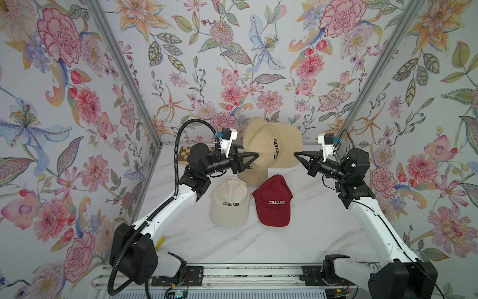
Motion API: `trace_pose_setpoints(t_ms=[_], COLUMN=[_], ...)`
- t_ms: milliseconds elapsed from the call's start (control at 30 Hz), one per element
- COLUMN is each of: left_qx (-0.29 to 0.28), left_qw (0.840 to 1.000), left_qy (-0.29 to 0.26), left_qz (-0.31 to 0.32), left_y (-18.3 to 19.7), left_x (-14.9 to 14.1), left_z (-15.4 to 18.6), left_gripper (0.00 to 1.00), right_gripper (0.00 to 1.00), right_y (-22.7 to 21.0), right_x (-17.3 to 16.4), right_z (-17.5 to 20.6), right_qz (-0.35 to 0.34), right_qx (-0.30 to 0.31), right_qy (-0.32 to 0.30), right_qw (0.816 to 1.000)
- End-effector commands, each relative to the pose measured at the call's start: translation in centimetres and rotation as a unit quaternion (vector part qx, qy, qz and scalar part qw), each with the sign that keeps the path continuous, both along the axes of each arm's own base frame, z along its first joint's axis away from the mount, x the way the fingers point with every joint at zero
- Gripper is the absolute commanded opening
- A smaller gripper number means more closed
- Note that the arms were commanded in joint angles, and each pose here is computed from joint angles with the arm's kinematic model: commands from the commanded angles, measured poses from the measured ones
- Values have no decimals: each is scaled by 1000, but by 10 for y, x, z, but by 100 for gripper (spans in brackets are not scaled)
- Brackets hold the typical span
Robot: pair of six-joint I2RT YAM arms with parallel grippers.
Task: Stack the baseball caps by color
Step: Pick up the baseball cap from the center of the board.
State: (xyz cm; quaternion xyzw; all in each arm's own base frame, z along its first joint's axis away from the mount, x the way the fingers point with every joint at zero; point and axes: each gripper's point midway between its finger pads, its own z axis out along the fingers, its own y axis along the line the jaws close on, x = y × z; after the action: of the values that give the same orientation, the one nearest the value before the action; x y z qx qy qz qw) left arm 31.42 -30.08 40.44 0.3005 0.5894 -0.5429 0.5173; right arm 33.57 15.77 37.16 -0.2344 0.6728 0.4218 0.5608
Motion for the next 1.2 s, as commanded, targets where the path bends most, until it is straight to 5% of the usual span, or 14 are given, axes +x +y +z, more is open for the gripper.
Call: trace_pose_setpoints(t_ms=[0,533,667,800,967,1167], left_qx=[-7,-4,-8,-7,25,61], left_qw=[1000,1000,1000,999,999,998], left_qy=[-17,-2,0,-2,-13,-5], left_qz=[-15,-22,-28,-31,-17,6], left_y=[5,5,4,5,6,10], left_x=[-11,-8,-8,-10,-10,-5], left_z=[8,2,3,6,11,14], left_gripper=[46,20,0,0,0,0], right_gripper=[0,0,0,0,39,66], right_y=[-5,-8,-9,-16,-47,-52], right_x=[11,20,19,26,59,57], right_z=[9,4,3,-6,-37,-32], right_qz=[-30,-48,-48,-71,-166,-175], right_qx=[-7,-5,-5,-12,-38,-47], right_qy=[-10,9,8,23,102,93], right_qw=[999,999,999,997,980,979])
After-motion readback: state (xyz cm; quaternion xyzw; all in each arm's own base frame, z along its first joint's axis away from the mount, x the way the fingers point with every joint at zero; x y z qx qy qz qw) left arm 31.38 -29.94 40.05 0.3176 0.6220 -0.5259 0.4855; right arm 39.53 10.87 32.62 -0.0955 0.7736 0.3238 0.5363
